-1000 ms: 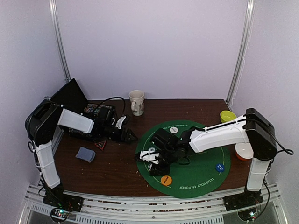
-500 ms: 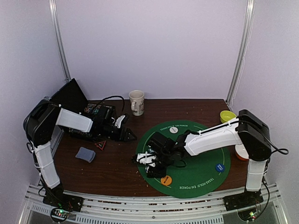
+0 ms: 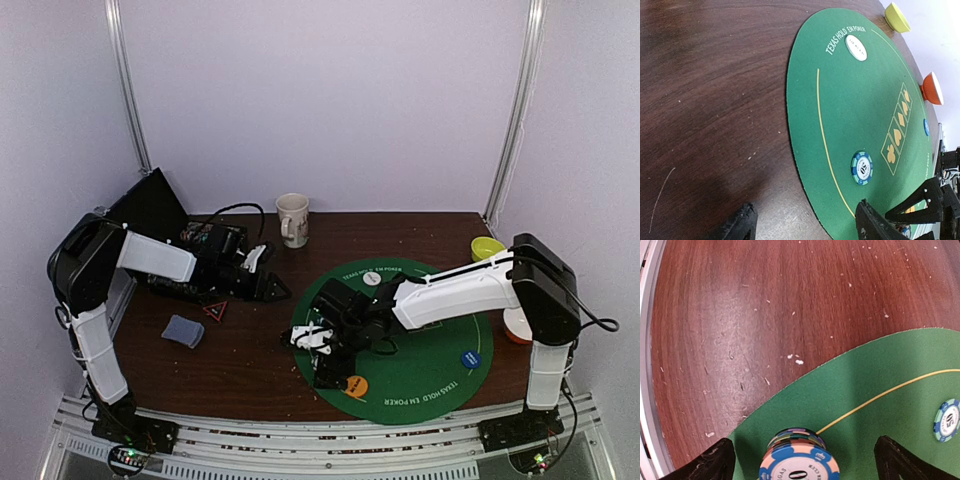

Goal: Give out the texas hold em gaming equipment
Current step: Place the poker chips pile in the big blind area, then pick up the poker chip from the poker table mat.

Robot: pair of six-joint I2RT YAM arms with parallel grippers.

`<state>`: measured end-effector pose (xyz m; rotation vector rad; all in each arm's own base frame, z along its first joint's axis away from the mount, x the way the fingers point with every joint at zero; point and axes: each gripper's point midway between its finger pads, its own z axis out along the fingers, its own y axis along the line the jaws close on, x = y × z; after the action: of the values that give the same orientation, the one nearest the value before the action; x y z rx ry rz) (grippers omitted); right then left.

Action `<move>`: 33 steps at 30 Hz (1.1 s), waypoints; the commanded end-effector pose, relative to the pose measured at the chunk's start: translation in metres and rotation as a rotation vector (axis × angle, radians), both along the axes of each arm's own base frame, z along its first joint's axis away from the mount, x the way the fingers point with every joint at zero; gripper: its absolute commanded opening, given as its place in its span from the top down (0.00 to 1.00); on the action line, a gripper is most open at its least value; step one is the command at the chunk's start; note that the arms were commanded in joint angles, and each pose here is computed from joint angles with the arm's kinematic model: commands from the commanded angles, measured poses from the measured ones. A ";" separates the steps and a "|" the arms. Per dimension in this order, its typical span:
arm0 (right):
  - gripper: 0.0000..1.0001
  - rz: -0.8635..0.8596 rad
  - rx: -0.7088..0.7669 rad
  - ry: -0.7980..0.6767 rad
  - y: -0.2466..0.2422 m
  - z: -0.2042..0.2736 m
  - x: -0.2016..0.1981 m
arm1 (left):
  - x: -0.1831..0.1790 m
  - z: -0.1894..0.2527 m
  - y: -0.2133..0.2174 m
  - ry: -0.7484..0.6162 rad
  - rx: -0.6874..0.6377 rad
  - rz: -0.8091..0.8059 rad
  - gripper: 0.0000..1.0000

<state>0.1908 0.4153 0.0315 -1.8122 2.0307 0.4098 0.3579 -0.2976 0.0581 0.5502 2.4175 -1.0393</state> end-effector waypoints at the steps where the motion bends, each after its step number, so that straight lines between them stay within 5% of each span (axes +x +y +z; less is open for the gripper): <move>1: 0.00 0.019 0.035 0.008 0.008 0.029 0.000 | 0.013 0.026 0.000 -0.082 -0.021 0.004 0.30; 5: 0.00 -0.020 0.207 0.039 0.026 0.095 0.013 | 0.014 0.034 0.002 -0.095 -0.028 0.011 0.30; 10: 0.04 -0.388 0.312 0.017 0.005 0.141 0.091 | 0.027 0.059 0.023 -0.168 0.004 0.099 0.29; 16: 0.07 -0.723 0.119 -0.033 -0.027 0.090 0.146 | 0.042 0.076 0.079 -0.203 0.076 0.302 0.28; 24: 0.00 -0.783 -0.018 0.035 -0.022 0.036 0.150 | 0.042 0.085 0.092 -0.254 0.125 0.337 0.26; 33: 0.16 -0.744 -0.137 0.108 -0.025 -0.012 0.131 | 0.042 0.083 0.091 -0.255 0.122 0.327 0.26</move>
<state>0.3273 0.3896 0.0276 -0.9608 2.6245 0.1674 0.3984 -0.2074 0.1426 0.2728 2.2685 -0.6690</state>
